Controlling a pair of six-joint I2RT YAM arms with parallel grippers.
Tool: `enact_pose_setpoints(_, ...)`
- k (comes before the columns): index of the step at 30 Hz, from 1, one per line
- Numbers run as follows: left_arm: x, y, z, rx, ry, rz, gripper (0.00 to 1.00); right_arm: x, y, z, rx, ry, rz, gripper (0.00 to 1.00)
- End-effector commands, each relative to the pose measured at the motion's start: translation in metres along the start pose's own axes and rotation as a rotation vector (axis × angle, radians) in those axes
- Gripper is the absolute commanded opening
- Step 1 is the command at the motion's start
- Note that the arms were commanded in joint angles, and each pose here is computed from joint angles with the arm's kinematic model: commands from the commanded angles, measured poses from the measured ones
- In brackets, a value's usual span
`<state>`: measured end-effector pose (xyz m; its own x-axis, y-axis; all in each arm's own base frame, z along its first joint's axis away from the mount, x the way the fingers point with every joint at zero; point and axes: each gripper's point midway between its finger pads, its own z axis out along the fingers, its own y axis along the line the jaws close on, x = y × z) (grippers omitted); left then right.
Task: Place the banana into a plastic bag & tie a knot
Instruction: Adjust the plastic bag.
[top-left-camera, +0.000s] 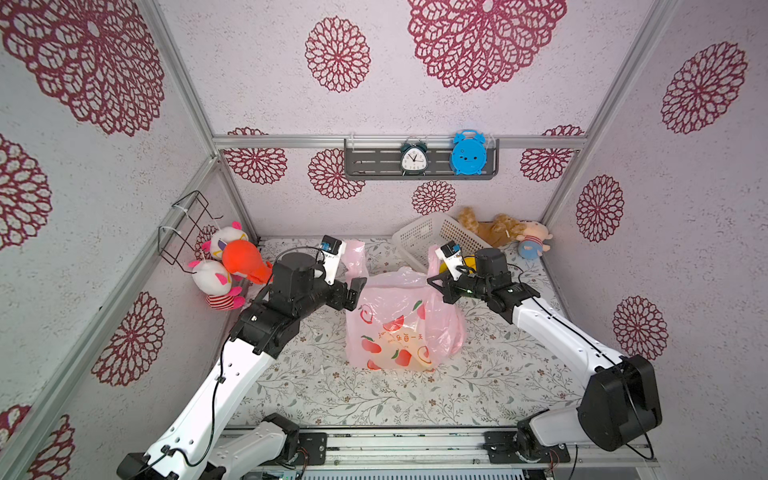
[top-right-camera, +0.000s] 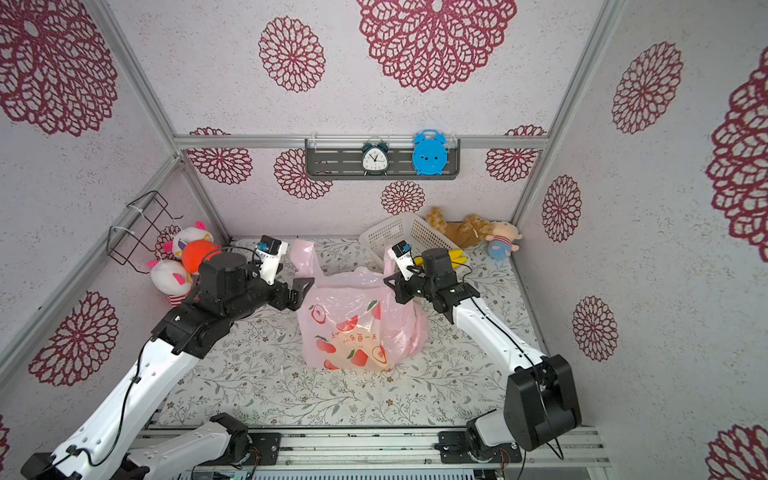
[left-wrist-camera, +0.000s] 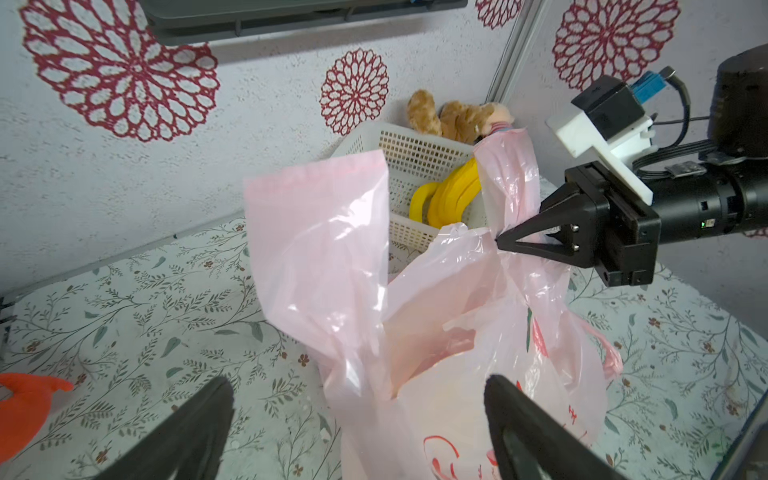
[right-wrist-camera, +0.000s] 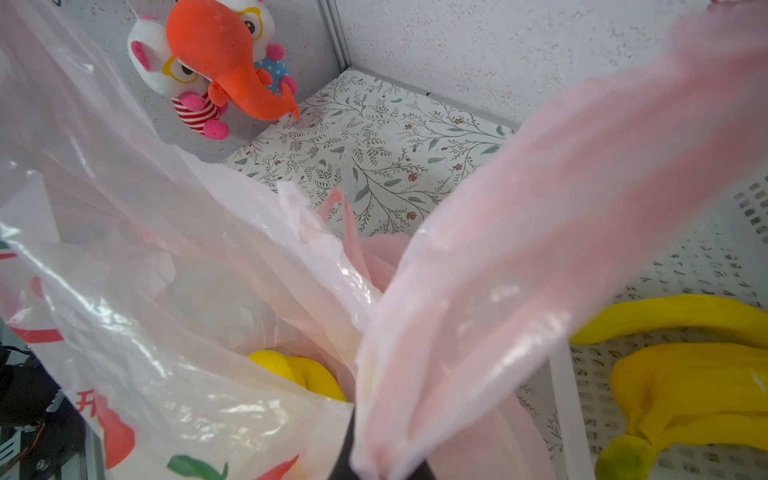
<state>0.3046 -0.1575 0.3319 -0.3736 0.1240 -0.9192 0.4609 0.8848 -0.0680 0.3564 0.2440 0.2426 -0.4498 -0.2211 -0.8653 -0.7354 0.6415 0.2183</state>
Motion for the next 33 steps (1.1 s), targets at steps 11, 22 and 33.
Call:
enact_pose_setpoints(11,0.04,0.014,-0.009,0.287,-0.408,-0.147,0.97,-0.024,0.003,-0.012,0.005,-0.066,0.019,0.0)
enact_pose_setpoints(22,0.041,0.014,0.022,0.551,-0.337,-0.087,0.97,-0.029,0.014,-0.017,-0.044,-0.052,0.032,0.0)
enact_pose_setpoints(33,0.039,0.026,0.076,0.573,-0.281,-0.091,0.99,-0.035,0.03,-0.021,-0.133,-0.048,0.038,0.0)
